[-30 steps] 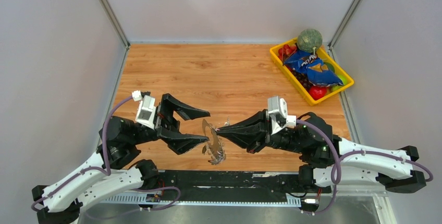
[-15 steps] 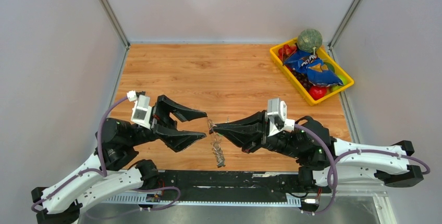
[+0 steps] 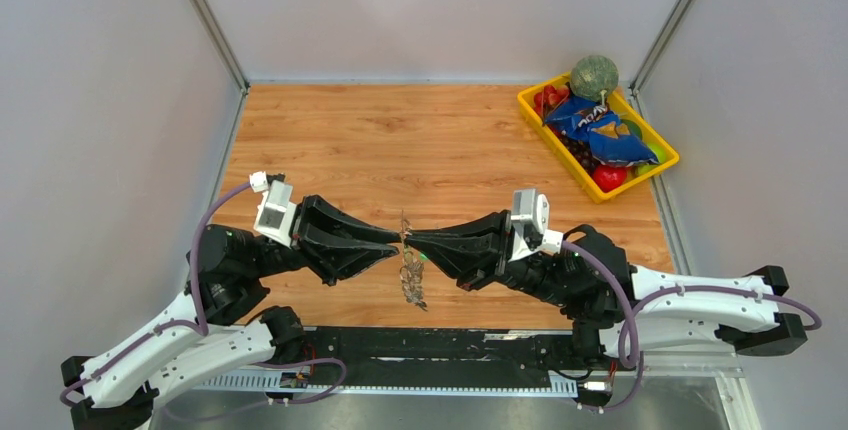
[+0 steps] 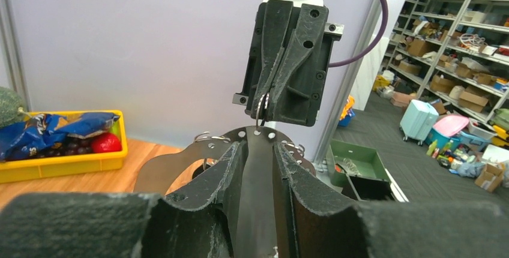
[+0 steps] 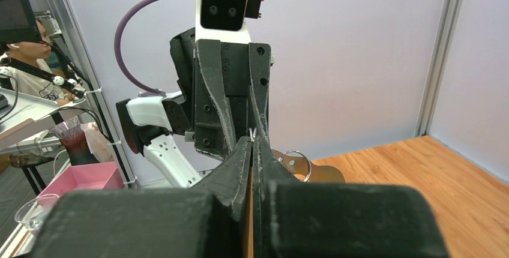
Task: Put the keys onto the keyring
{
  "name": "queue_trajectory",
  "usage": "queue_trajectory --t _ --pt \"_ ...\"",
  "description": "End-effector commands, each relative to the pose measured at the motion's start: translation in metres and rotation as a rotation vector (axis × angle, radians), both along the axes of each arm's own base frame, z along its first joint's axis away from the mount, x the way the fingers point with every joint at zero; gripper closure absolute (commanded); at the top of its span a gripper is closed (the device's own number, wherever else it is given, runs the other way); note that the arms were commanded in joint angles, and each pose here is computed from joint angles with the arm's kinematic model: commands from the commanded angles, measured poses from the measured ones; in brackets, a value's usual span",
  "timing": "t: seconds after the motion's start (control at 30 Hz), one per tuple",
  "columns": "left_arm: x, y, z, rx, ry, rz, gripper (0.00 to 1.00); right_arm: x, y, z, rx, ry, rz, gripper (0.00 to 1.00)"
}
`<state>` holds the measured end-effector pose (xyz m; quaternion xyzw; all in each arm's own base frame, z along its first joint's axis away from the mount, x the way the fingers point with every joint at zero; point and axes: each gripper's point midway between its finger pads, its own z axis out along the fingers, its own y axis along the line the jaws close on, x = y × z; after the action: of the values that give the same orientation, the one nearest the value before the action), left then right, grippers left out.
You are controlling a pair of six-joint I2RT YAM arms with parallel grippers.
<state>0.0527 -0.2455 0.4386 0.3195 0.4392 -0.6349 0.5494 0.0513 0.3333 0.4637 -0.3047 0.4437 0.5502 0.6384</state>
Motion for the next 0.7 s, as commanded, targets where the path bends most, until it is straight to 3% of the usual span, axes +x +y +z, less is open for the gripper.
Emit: queue_trajectory --t 0.0,0.27,0.67 --pt "-0.0098 0.0055 0.0164 -0.048 -0.038 -0.033 0.67 0.0000 -0.0066 0.0263 0.092 -0.021 -0.015 1.00" --pt "-0.0119 0.0086 0.0202 -0.062 -0.056 -0.030 0.57 -0.0014 -0.0036 0.0244 0.088 -0.022 -0.008 1.00" --pt "-0.0065 0.0092 0.0208 -0.065 -0.058 0.003 0.52 -0.0089 0.0010 0.0235 0.085 -0.024 0.035 1.00"
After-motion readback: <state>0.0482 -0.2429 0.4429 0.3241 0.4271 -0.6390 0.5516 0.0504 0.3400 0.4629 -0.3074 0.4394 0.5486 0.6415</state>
